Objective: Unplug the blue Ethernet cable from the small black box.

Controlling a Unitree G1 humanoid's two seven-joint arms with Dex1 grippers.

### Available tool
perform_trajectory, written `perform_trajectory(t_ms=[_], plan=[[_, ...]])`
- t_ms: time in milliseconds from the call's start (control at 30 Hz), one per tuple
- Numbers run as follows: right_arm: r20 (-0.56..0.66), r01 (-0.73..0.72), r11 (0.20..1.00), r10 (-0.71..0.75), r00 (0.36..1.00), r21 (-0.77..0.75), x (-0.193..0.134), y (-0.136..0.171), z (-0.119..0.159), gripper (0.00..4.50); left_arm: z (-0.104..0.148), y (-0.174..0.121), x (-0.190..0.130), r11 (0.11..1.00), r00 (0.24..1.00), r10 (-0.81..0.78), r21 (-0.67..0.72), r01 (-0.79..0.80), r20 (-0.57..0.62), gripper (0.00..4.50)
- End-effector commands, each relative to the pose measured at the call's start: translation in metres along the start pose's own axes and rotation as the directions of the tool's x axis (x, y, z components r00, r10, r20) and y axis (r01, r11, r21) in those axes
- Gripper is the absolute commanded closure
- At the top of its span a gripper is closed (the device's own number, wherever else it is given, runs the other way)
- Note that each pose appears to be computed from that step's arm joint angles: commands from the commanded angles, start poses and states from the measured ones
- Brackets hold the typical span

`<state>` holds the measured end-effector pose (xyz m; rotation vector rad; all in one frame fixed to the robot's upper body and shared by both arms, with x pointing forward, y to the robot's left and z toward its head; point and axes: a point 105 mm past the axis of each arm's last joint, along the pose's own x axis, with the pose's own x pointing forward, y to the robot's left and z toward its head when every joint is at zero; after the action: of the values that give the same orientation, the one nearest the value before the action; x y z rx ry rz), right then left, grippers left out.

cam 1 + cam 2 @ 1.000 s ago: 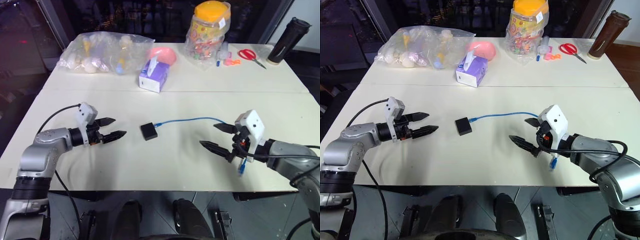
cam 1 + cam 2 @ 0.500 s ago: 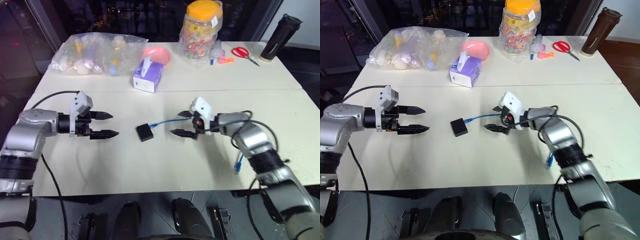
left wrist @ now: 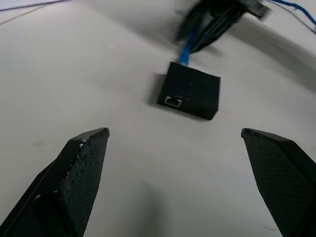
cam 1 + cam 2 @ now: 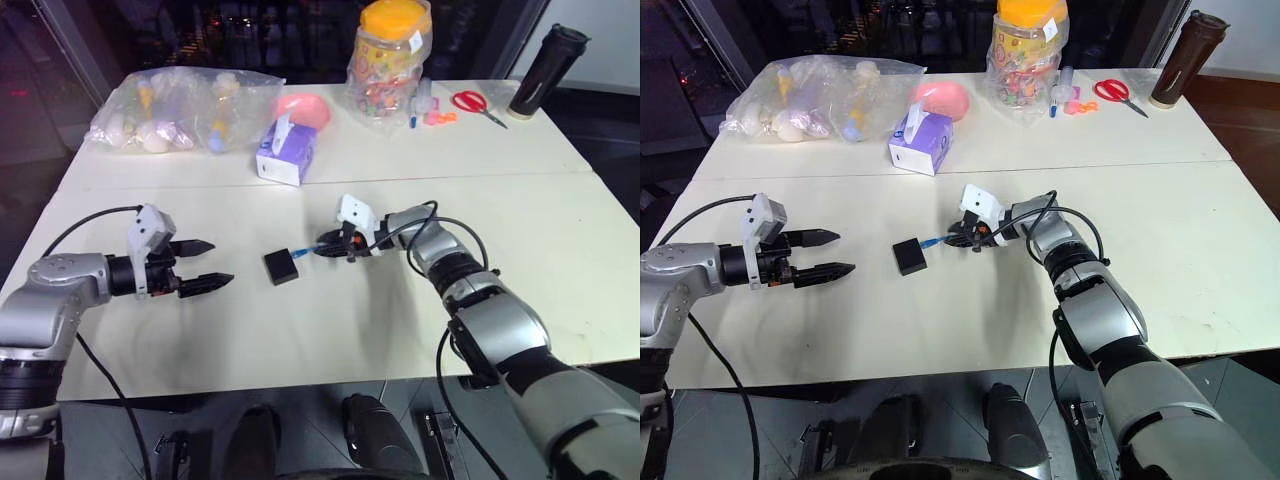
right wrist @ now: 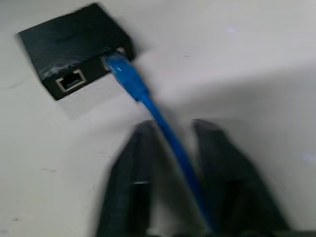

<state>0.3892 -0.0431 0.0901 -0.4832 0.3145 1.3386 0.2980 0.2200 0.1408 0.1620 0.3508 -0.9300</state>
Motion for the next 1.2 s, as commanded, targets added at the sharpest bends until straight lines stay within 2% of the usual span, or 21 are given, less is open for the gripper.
perform_trajectory(t_ms=[33, 67, 133, 200, 367, 567, 633, 767, 967, 1133, 1200], plan=[[-0.066, -0.013, 0.995, 0.006, 0.998, -0.097, 0.006, 0.008, -0.012, 4.46, 0.011, 0.006, -0.002, 0.999, 0.999, 0.027, 0.025, -0.028, 0.039, 0.0], [-0.075, 0.034, 0.979, -0.051, 0.996, -0.202, -0.001, 0.001, -0.01, 4.46, 0.012, 0.011, 0.002, 0.999, 0.998, 0.031, 0.01, -0.031, 0.058, 0.0], [-0.062, 0.128, 0.895, -0.171, 0.983, -0.426, -0.019, -0.014, 0.001, 4.46, 0.017, 0.022, 0.011, 0.999, 0.995, 0.028, -0.032, -0.025, 0.1, 0.0], [-0.02, 0.189, 0.811, -0.24, 0.971, -0.553, -0.032, -0.021, 0.014, 4.46, 0.02, 0.028, 0.019, 0.997, 0.991, -0.003, -0.075, 0.013, 0.132, 0.0], [0.137, 0.343, 0.605, -0.359, 0.923, -0.718, -0.066, -0.028, 0.047, 4.46, 0.033, 0.031, 0.056, 0.954, 0.959, -0.174, -0.203, 0.22, 0.222, 0.0], [0.313, 0.475, 0.339, -0.434, 0.845, -0.812, -0.094, -0.02, 0.077, 4.46, 0.044, 0.031, 0.104, 0.922, 0.935, -0.242, -0.24, 0.305, 0.258, 0.0], [0.348, 0.509, 0.312, -0.448, 0.823, -0.802, -0.1, -0.016, 0.083, 4.46, 0.051, 0.023, 0.117, 0.909, 0.918, -0.29, -0.224, 0.353, 0.269, 0.0], [0.374, 0.546, 0.309, -0.469, 0.8, -0.779, -0.106, -0.011, 0.086, 4.46, 0.058, 0.016, 0.135, 0.911, 0.911, -0.309, -0.189, 0.366, 0.275, 0.0], [0.373, 0.559, 0.328, -0.484, 0.791, -0.761, -0.112, -0.006, 0.087, 4.46, 0.074, 0.01, 0.158, 0.923, 0.904, -0.274, -0.176, 0.343, 0.327, 0.0], [0.361, 0.567, 0.354, -0.501, 0.787, -0.744, -0.119, -0.004, 0.086, 4.46, 0.088, 0.0, 0.163, 0.898, 0.867, -0.329, -0.159, 0.409, 0.374, 0.0], [0.361, 0.578, 0.362, -0.514, 0.778, -0.731, -0.123, -0.005, 0.087, 4.5, 0.089, -0.004, 0.164, 0.889, 0.855, -0.353, -0.147, 0.433, 0.38, 0.53]])
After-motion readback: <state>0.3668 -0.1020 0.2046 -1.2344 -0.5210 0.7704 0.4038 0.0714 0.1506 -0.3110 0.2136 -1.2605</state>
